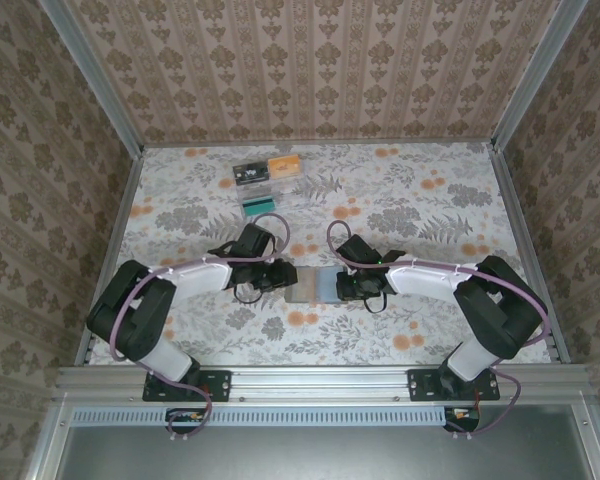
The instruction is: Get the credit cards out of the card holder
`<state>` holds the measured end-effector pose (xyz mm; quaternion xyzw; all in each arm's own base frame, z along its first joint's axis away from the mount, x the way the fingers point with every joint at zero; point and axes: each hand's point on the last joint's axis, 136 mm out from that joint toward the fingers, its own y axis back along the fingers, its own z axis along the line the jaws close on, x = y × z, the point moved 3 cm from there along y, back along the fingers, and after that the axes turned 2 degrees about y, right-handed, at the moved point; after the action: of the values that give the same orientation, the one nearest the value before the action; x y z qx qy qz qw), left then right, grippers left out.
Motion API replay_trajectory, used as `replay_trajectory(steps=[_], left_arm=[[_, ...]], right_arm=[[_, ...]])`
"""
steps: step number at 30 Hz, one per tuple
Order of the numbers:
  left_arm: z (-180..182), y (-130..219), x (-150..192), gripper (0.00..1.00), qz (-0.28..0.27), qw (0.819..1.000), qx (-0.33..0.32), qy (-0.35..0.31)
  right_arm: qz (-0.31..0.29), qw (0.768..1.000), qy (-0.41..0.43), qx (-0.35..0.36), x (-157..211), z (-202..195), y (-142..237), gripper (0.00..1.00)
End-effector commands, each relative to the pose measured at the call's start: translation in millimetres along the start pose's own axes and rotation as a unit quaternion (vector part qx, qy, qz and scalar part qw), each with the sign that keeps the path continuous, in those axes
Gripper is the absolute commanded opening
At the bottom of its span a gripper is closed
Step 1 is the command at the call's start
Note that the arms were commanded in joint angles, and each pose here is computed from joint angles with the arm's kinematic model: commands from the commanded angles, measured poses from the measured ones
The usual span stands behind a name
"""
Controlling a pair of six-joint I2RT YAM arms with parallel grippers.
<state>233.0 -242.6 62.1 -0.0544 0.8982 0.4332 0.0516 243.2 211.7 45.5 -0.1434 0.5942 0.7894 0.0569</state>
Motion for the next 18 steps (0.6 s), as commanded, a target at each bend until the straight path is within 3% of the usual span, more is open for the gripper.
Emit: replay_trajectory(steps=[1, 18], left_arm=[[-9.8, -3.0, -1.8, 0.30, 0.007, 1.000, 0.013, -0.008], [-21.6, -12.4, 0.2, 0.30, 0.024, 0.999, 0.047, -0.013]], right_arm=[[0.014, 1.000, -0.003, 0.022, 6.1, -5.9, -8.2, 0.20], [0.018, 1.000, -0.005, 0.020, 7.9, -5.2, -10.1, 0.20]])
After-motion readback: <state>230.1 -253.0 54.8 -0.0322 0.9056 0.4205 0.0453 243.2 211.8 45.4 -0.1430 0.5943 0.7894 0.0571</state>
